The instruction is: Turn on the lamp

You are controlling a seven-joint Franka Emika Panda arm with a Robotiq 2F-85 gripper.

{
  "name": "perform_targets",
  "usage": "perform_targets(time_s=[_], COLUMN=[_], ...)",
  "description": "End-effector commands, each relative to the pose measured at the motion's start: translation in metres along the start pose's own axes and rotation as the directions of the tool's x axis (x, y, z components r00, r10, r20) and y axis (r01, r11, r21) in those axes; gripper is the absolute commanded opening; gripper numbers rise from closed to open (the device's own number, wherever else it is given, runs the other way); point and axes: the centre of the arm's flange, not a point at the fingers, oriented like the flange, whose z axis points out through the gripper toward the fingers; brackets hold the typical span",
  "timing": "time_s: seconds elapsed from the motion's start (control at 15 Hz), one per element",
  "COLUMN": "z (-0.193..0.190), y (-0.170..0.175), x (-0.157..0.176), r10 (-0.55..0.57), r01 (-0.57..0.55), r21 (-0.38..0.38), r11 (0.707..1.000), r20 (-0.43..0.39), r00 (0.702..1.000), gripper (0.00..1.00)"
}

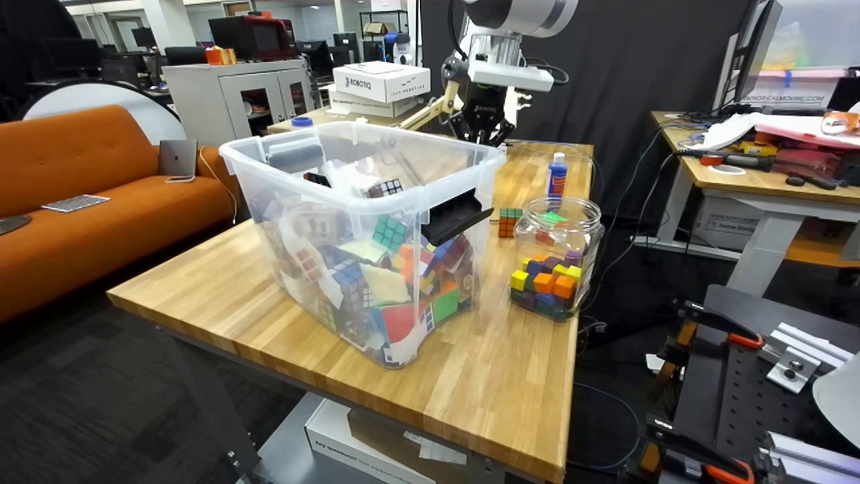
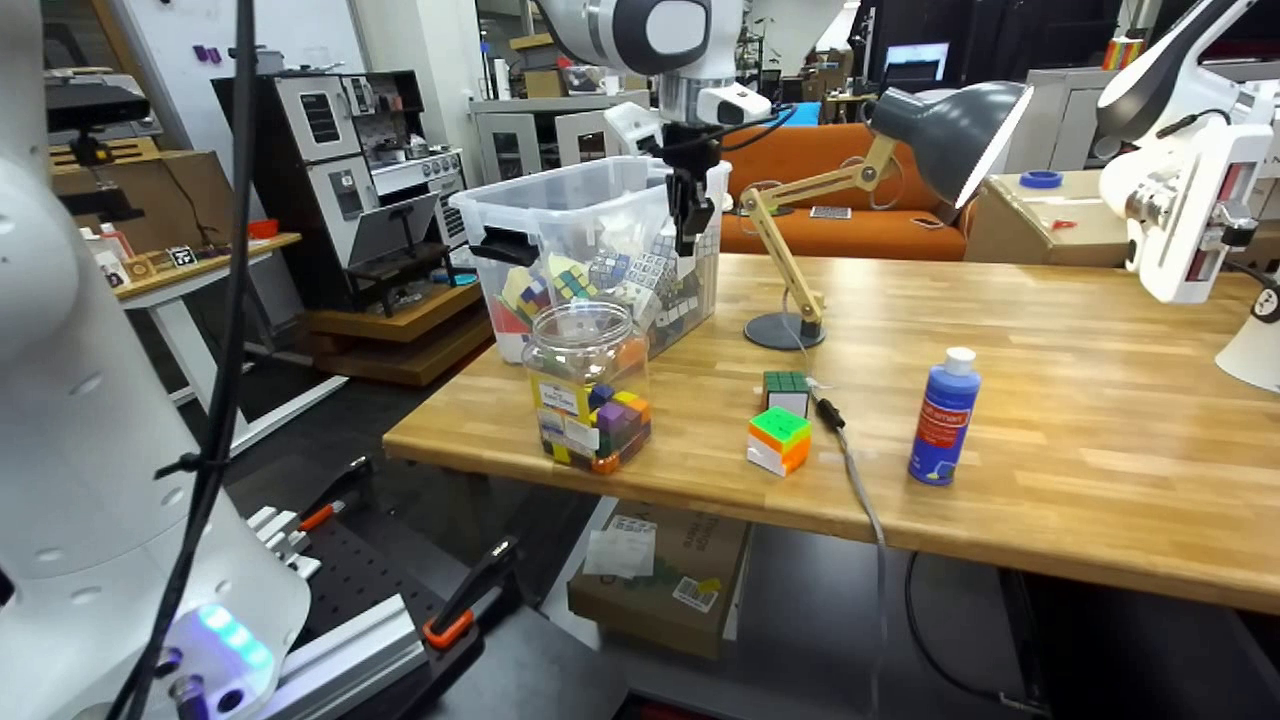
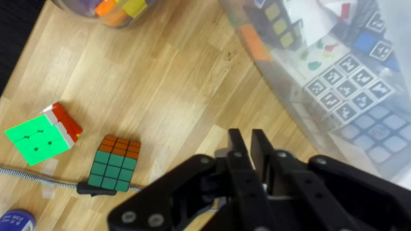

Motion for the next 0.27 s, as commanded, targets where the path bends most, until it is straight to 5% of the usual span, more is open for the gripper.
perform_targets(time_s=[0.0,0.2], z=[-0.0026,-0.0015], y=[0.0017,0.0081], x=[-0.0049,-0.0042], r10=[0.003,0.008], r01=[-0.003,-0.008], r21=[0.010,0.015], r11=[1.000,1.000], r20=[0.000,-0.007], r00=[1.000,1.000], gripper=[0.21,0.28])
